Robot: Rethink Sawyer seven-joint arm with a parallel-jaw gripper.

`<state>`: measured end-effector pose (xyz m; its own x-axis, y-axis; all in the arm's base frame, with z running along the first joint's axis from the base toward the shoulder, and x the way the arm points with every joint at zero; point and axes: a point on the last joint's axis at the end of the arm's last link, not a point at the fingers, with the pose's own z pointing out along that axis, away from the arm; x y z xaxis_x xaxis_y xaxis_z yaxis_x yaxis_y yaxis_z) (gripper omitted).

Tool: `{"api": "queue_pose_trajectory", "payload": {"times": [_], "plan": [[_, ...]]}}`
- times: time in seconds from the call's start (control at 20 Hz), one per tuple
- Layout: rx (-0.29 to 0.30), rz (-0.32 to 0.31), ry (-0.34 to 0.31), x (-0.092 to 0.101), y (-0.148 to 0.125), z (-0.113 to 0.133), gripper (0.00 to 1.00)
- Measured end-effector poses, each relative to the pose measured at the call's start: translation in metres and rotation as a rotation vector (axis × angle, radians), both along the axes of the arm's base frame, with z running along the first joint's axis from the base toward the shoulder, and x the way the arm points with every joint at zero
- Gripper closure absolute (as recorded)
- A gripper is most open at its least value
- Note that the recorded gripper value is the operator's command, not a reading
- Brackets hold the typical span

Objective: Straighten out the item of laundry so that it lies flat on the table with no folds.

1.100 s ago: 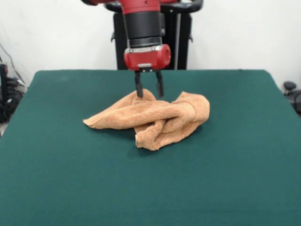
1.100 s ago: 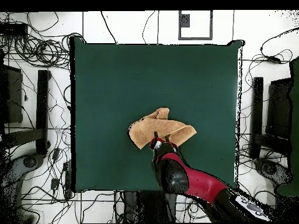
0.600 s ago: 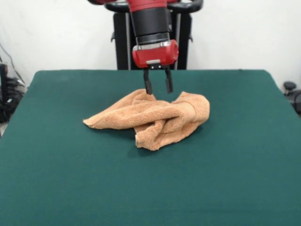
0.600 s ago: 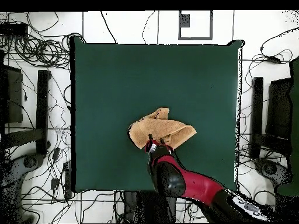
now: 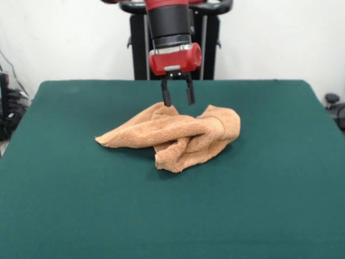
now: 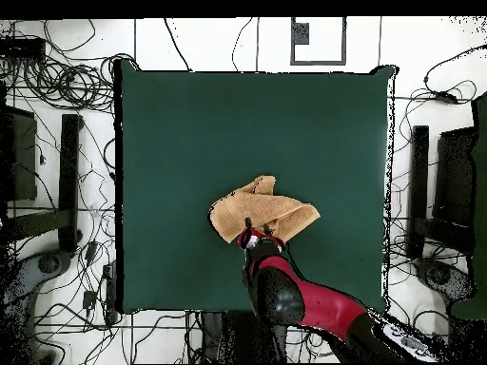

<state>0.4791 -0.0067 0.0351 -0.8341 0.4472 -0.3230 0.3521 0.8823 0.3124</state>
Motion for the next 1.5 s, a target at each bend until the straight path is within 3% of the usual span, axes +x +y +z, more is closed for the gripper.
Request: {"api": "queue_pose_trajectory", "payload": {"times": [1.0,1.5], "plan": [[-0.006,0.004,-0.011,-0.007,-0.017,0.0,0.0],[0.009,0.021,0.021,-0.025,-0.013,-0.013,0.0]]}}
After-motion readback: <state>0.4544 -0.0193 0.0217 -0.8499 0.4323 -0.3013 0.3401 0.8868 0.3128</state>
